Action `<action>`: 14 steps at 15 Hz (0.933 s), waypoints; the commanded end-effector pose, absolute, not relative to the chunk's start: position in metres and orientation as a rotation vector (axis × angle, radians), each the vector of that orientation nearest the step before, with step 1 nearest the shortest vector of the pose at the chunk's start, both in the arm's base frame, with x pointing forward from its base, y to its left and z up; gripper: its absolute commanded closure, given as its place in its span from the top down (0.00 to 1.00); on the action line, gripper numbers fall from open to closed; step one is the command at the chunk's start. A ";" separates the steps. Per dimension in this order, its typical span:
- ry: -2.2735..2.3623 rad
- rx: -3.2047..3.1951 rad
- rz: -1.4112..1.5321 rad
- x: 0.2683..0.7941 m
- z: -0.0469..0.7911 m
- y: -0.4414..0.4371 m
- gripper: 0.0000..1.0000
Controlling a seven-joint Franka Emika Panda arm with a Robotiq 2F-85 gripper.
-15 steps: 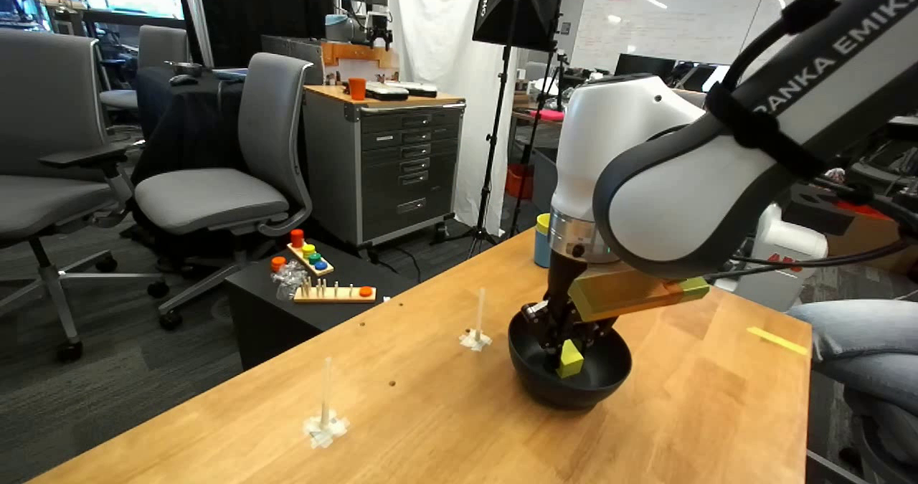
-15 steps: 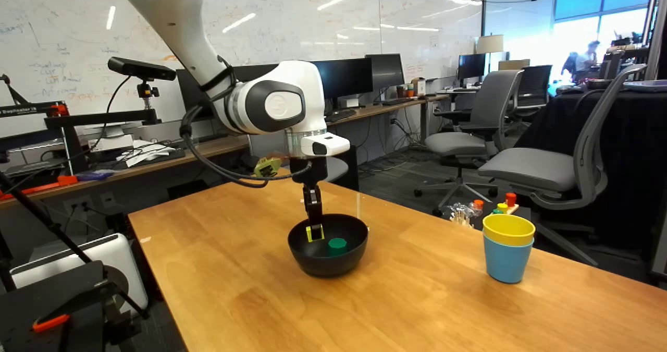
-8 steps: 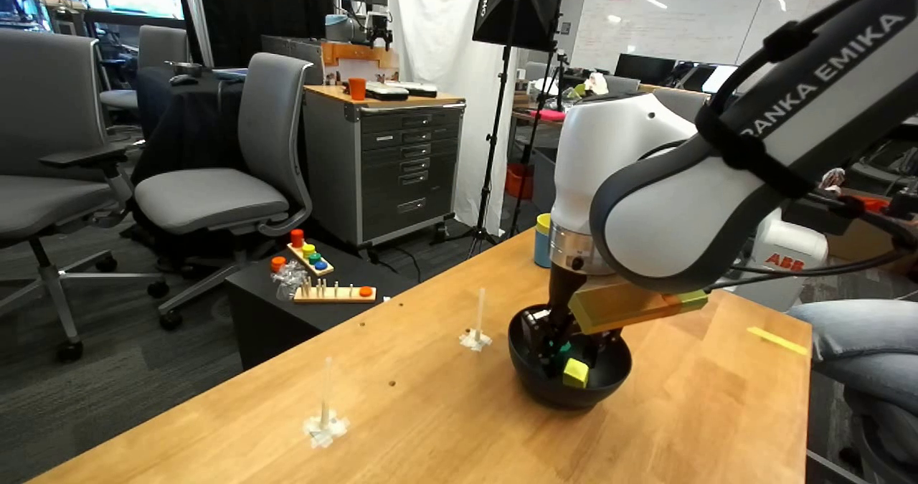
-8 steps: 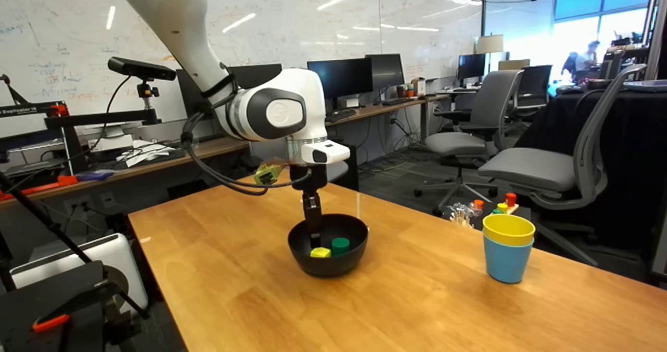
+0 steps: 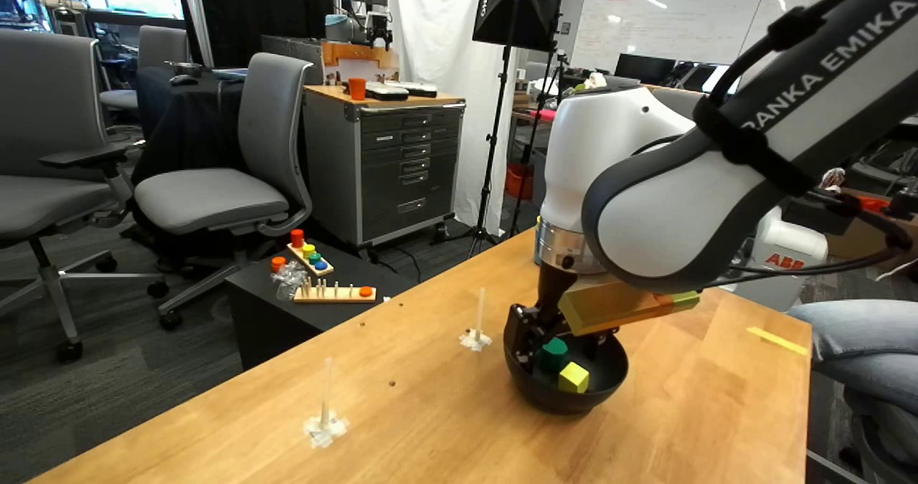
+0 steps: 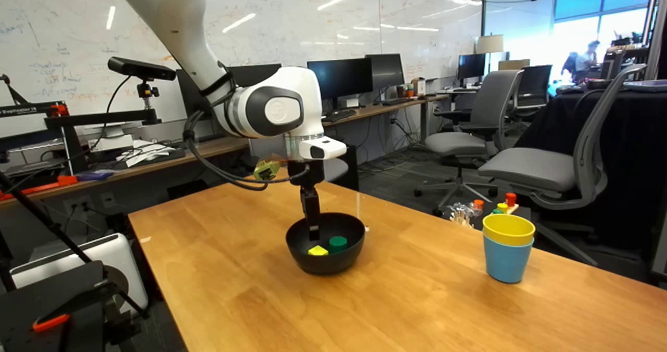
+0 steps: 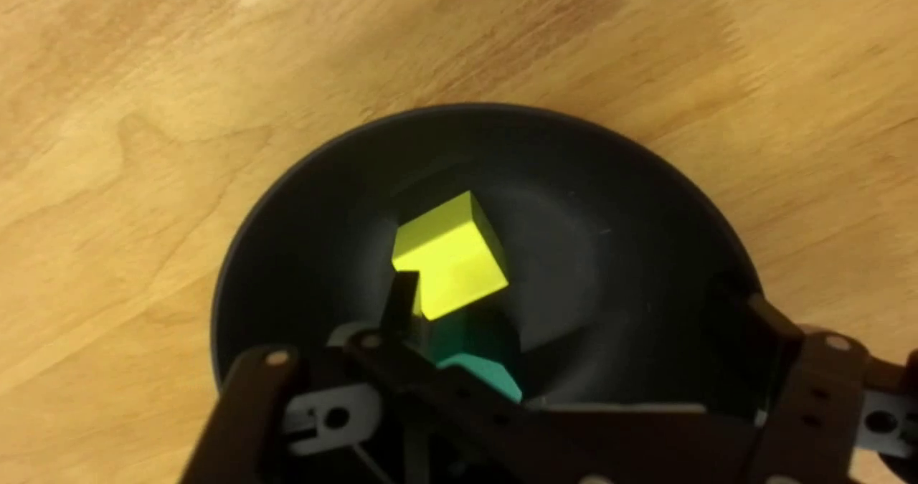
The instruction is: Put the green and yellow blocks in the black bowl
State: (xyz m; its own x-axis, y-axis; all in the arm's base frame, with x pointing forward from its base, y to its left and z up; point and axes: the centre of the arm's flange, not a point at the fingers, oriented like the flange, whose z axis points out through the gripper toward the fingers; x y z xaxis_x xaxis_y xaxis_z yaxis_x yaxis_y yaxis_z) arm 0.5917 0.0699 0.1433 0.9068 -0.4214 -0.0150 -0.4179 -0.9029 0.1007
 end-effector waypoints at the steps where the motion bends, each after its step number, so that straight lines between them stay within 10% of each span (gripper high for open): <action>1: -0.545 3.003 0.024 0.587 0.180 0.105 1.00; 14: -0.065 3.035 0.063 0.563 0.221 0.190 1.00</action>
State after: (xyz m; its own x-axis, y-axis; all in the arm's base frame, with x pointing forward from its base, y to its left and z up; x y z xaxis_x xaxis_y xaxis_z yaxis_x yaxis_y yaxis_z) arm 0.5629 0.1905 0.2205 0.9983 -0.0399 0.0433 -0.0442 -0.9935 0.1045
